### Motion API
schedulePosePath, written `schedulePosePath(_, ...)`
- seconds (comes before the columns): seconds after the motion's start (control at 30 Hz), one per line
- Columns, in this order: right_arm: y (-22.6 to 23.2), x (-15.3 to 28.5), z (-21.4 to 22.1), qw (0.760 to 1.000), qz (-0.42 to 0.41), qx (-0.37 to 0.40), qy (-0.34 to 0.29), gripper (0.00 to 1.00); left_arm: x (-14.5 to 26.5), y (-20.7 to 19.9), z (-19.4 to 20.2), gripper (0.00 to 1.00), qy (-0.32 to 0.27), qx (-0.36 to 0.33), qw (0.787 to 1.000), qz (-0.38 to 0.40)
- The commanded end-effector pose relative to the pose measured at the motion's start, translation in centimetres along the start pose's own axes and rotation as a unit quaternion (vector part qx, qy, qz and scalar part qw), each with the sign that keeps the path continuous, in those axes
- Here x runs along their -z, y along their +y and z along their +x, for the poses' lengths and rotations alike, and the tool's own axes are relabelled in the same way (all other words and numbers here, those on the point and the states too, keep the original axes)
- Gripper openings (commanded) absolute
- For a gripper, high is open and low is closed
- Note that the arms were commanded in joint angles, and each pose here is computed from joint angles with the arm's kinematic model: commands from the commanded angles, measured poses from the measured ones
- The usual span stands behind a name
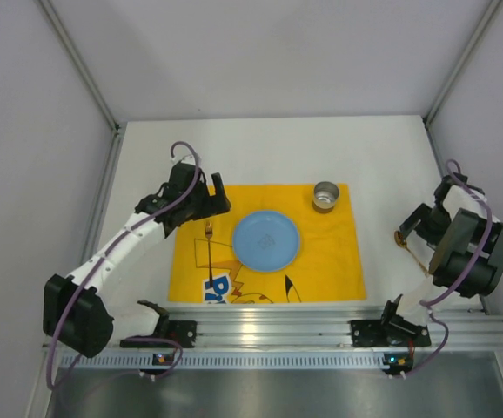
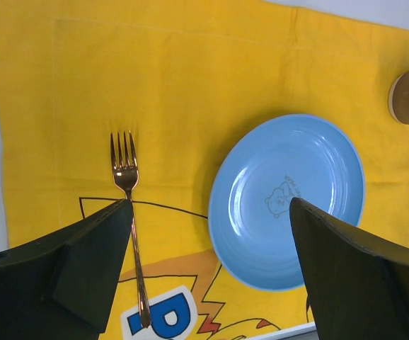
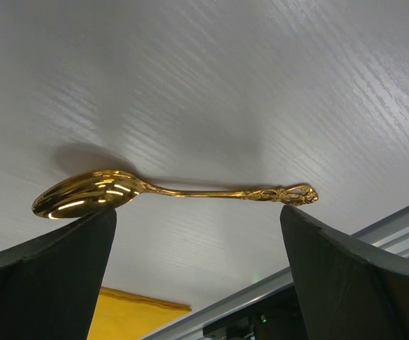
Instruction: Set the dinner table for one person
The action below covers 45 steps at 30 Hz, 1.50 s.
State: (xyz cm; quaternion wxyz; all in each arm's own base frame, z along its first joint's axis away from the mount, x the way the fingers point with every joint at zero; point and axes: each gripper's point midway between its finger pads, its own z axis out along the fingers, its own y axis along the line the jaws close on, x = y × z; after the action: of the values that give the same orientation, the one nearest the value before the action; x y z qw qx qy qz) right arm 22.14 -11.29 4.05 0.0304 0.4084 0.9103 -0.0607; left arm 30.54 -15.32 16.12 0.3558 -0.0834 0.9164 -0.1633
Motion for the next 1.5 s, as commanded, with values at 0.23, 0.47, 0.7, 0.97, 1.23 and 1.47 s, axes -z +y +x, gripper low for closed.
schedulePosePath(0.23, 2.2, -2.7, 0.1, 0.999, -0.010, 0.044, 0.007, 1.00, -2.5, -0.6, -1.9, 0.97, -0.017, -0.011, 1.000, 0.000)
schedulePosePath(0.47, 4.9, -2.1, 1.6, 0.993, -0.009, 0.117, -0.008, 1.00, -4.0, -1.6, -2.8, 0.97, -0.013, -0.013, 1.000, 0.007)
schedulePosePath(0.7, 5.2, -3.2, 2.3, 0.992, -0.003, 0.126, 0.002, 0.84, -4.9, -2.2, -2.5, 0.97, 0.009, -0.016, 1.000, 0.015)
schedulePosePath(0.97, 5.2, -3.4, 2.3, 0.991, 0.010, 0.132, -0.006, 0.32, -4.4, -2.0, -2.5, 0.96, 0.012, -0.020, 1.000, 0.011)
schedulePosePath(1.23, 7.7, -2.7, 1.8, 0.988, -0.001, 0.150, -0.022, 0.00, -3.4, -1.8, -2.2, 0.96, 0.012, -0.014, 1.000, 0.010)
schedulePosePath(1.47, 12.2, 4.3, -0.1, 0.978, -0.054, 0.176, -0.099, 0.00, -1.6, -2.7, -3.8, 0.96, 0.003, -0.021, 1.000, 0.016)
